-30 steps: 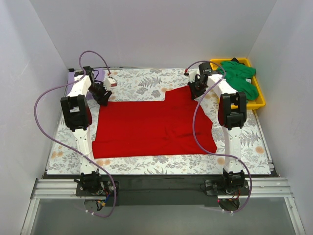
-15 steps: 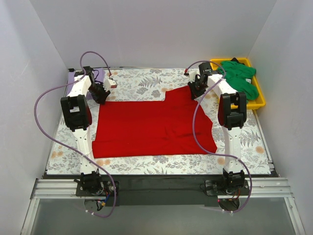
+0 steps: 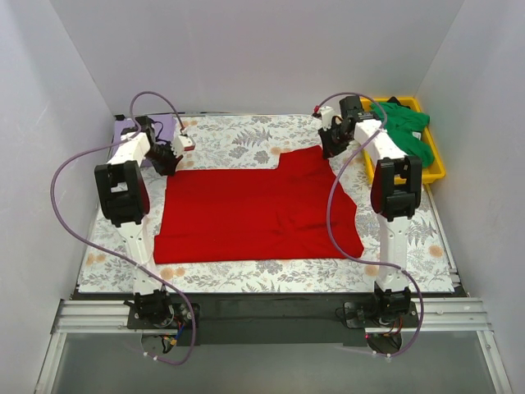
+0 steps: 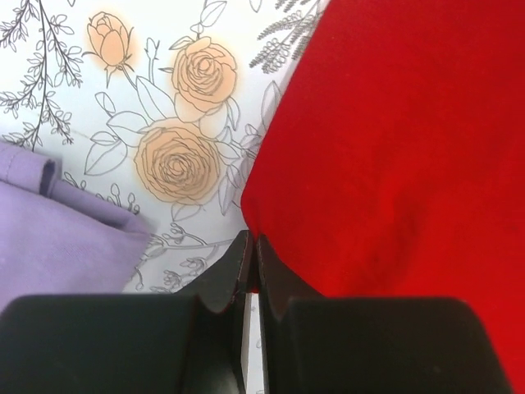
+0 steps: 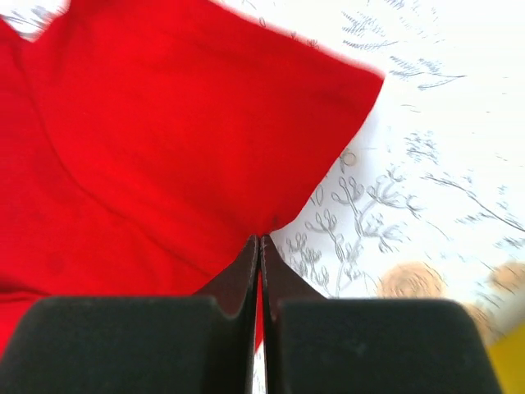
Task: Fold and stack the t-shirts
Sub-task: Fold the tshirt
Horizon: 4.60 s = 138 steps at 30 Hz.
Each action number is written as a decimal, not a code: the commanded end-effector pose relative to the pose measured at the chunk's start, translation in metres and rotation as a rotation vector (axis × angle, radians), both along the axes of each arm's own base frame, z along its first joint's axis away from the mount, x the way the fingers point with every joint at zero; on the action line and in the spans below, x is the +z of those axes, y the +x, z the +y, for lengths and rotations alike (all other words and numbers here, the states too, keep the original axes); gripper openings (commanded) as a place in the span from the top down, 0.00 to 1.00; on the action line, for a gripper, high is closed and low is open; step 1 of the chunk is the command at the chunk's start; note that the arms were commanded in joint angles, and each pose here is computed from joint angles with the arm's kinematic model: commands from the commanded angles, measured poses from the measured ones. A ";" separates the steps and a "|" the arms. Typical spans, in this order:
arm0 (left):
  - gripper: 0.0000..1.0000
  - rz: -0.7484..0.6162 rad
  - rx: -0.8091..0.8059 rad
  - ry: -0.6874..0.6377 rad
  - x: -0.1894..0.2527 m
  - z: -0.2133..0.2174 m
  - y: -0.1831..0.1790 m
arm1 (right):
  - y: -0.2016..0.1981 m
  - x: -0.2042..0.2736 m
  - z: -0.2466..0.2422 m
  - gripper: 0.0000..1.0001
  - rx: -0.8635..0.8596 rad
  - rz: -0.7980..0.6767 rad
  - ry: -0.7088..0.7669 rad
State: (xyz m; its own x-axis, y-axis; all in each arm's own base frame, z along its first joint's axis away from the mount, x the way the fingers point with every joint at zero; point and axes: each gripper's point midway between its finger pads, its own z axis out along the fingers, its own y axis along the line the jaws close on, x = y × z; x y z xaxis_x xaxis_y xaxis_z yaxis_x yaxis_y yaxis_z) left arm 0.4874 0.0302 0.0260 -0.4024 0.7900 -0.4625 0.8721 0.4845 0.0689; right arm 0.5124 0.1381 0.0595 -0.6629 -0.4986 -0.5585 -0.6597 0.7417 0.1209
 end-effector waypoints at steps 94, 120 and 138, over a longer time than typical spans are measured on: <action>1.00 -0.242 -0.069 0.063 0.053 0.005 -0.178 | -0.240 0.008 -0.046 0.99 0.088 0.227 -0.115; 1.00 -0.301 -0.097 0.089 0.047 0.008 -0.175 | -0.255 0.001 -0.048 0.99 0.106 0.283 -0.130; 0.68 -0.122 -0.151 0.041 0.052 -0.002 -0.220 | -0.282 0.008 -0.053 0.71 0.182 0.331 -0.161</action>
State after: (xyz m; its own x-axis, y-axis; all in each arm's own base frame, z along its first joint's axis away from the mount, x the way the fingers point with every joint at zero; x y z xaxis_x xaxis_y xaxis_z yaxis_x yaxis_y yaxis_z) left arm 0.2676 0.0291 0.0545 -0.2436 0.8585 -0.4513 0.9152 0.3574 0.1860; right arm 0.2446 0.0908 0.0512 -0.7170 -0.6555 -0.2370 -0.6970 0.6713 0.2520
